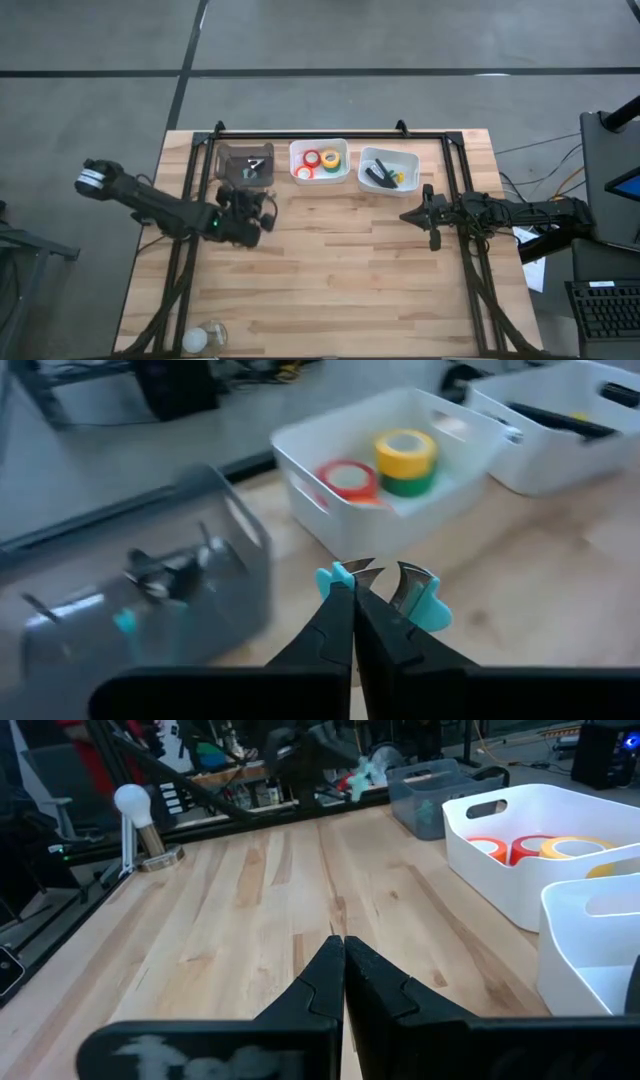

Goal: Pick and place Stapler, Stapler remover, tape
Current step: Put the blue staple remover into the black bin

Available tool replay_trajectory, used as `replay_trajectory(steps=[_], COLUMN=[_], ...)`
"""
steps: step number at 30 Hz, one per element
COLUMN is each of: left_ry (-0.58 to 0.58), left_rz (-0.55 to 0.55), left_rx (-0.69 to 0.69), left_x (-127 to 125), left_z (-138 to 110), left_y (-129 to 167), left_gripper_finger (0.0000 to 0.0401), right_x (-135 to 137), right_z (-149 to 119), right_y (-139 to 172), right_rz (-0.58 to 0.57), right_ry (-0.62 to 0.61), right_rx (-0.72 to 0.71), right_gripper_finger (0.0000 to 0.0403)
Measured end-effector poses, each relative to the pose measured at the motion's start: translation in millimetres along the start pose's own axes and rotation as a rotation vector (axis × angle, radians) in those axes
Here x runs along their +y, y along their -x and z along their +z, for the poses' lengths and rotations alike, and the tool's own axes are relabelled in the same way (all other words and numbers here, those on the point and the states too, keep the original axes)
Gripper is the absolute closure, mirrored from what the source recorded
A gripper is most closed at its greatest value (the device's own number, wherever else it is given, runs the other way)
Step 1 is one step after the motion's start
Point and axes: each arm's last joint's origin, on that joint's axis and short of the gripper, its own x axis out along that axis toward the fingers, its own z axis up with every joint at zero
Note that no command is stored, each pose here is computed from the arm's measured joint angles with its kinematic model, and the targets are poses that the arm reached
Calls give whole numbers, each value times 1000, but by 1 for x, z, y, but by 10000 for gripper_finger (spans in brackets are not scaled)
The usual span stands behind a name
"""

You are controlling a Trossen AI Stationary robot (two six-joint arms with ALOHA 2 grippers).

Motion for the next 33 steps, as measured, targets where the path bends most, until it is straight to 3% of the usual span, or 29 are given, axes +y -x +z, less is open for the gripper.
replay_trajectory(steps=[11,19,25,33], left_ry=[31,58,45,-6], left_rz=[178,316,275,307], left_rx=[-17,57,93,139], left_x=[43,68,69,69], left_z=[48,48,43,35], left_y=[-29,-61,-79,-93], left_gripper_finger=[397,396,393,392], right_x=[0,0,0,0], right_z=[0,0,0,0], right_y=[0,0,0,0], right_rz=[0,0,0,0], right_ry=[0,0,0,0], right_rx=[0,0,0,0], right_gripper_finger=[394,394,394,394])
